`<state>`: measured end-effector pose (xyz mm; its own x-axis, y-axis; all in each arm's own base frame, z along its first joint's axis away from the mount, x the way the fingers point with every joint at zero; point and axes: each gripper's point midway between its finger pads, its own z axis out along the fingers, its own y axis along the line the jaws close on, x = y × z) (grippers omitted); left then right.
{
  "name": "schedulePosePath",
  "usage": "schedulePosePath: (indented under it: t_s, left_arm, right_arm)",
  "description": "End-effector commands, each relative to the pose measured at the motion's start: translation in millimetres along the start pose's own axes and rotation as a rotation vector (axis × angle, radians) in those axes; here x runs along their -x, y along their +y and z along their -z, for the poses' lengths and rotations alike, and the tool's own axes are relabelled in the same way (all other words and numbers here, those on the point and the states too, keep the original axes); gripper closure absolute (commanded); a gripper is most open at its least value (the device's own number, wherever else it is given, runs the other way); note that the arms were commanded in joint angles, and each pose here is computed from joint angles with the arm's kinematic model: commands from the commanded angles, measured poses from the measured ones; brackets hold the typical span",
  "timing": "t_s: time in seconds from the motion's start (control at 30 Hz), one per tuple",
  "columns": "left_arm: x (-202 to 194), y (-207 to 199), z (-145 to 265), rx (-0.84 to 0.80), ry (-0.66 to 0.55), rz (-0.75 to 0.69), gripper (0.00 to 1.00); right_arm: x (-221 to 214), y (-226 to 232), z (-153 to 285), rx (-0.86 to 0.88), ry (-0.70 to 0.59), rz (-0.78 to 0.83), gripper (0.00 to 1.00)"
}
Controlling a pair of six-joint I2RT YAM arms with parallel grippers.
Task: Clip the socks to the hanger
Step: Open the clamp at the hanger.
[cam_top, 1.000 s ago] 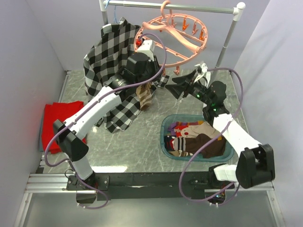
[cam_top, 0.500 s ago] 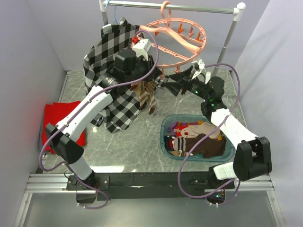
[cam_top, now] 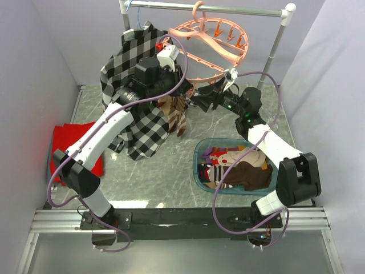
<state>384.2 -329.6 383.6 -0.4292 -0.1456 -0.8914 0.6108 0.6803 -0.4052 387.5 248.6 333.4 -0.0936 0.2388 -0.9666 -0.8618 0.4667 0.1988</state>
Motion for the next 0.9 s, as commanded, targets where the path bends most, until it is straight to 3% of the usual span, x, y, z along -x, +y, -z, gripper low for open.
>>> schedulePosePath:
  t_s: [0.0, 0.47, 0.57, 0.7, 0.87]
  left_arm:
    - [16.1, -13.2, 6.9, -0.052, -0.059, -0.013, 0.73]
    - [11.5, -10.5, -2.2, -0.076, -0.059, 0.039, 0.71]
    - [10.5, -8.4, -3.7, -0.066, -0.058, 0.051, 0.71]
    - [11.7, 0.2, -3.2, -0.025, -0.067, 0.058, 0.69]
    - [13.8, 7.4, 0.9, 0.02, -0.077, 0.078, 0.61]
  right_arm:
    - [27.9, 21.5, -11.0, 0.089, -0.069, 0.047, 0.28]
    - [23.2, 26.7, -19.6, 0.135, -0.078, -0.029, 0.32]
    - [18.7, 24.6, -21.4, 0.131, -0.074, -0.037, 0.36]
    - [19.0, 24.9, -19.4, 0.122, -0.08, -0.036, 0.53]
    - [20.2, 24.4, -17.7, 0.07, -0.073, 0.003, 0.6]
